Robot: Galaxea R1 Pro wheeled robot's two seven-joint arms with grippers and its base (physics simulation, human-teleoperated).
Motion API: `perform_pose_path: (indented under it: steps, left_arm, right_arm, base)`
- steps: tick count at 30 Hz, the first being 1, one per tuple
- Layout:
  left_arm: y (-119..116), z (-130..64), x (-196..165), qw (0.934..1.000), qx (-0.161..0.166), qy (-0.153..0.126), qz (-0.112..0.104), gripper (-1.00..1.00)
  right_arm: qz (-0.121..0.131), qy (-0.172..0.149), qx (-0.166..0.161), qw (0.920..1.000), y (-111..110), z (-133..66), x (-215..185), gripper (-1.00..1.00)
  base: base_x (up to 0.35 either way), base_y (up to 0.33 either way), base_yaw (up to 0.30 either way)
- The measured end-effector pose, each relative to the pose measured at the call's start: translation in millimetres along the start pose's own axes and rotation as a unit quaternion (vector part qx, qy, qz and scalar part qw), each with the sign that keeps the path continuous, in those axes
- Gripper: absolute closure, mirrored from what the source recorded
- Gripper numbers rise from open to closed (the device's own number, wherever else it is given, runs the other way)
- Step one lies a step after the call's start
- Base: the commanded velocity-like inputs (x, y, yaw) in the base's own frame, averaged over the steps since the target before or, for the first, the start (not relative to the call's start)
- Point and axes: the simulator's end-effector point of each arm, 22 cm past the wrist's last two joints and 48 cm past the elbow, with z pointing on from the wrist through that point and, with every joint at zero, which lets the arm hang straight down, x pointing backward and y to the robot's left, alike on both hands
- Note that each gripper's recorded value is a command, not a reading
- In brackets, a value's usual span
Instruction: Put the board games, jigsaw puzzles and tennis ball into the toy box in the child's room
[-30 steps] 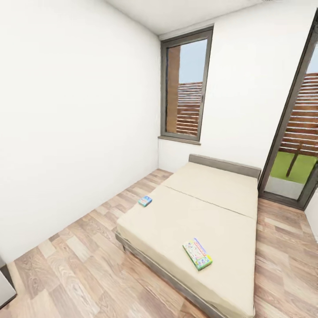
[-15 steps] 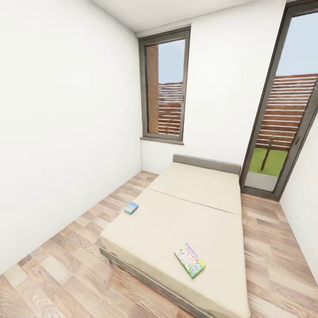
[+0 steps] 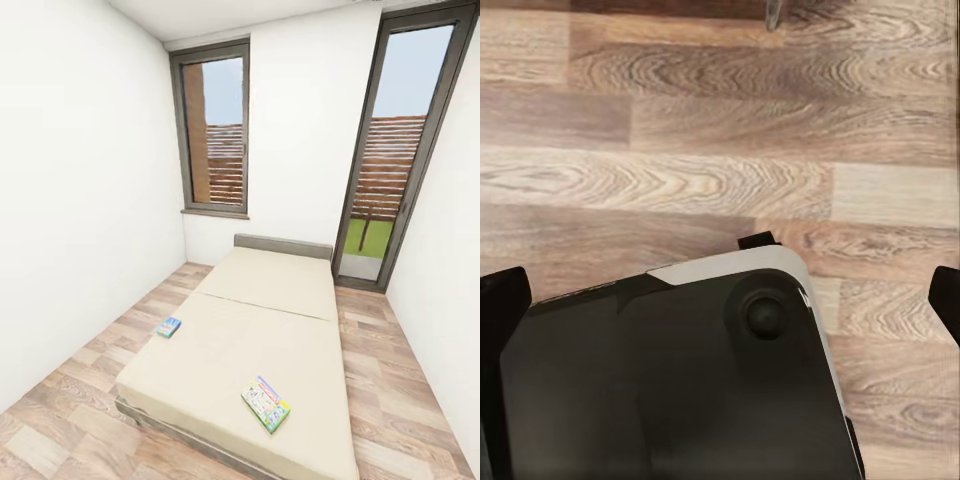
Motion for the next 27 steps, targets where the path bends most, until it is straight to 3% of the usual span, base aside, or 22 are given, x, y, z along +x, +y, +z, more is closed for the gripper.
perform_pose_path:
  steps: [13,27]
  left_arm:
    - [0.3,0.2,0.2,1.0,0.0,0.001,0.0,-1.0]
    - [-0.6,0.2,-0.1,1.0,0.001,0.0,0.001,-1.0]
  right_arm:
    - [0.0,0.0,0.0,1.0,0.2,0.2,-0.2,-1.0]
    - [-0.001,0.001,-0.001,1.0,1.2,0.1,0.5,-1.0]
  base:
    - [0.097,0.047,-0.281]
    - [-0.06,0.021,-0.281]
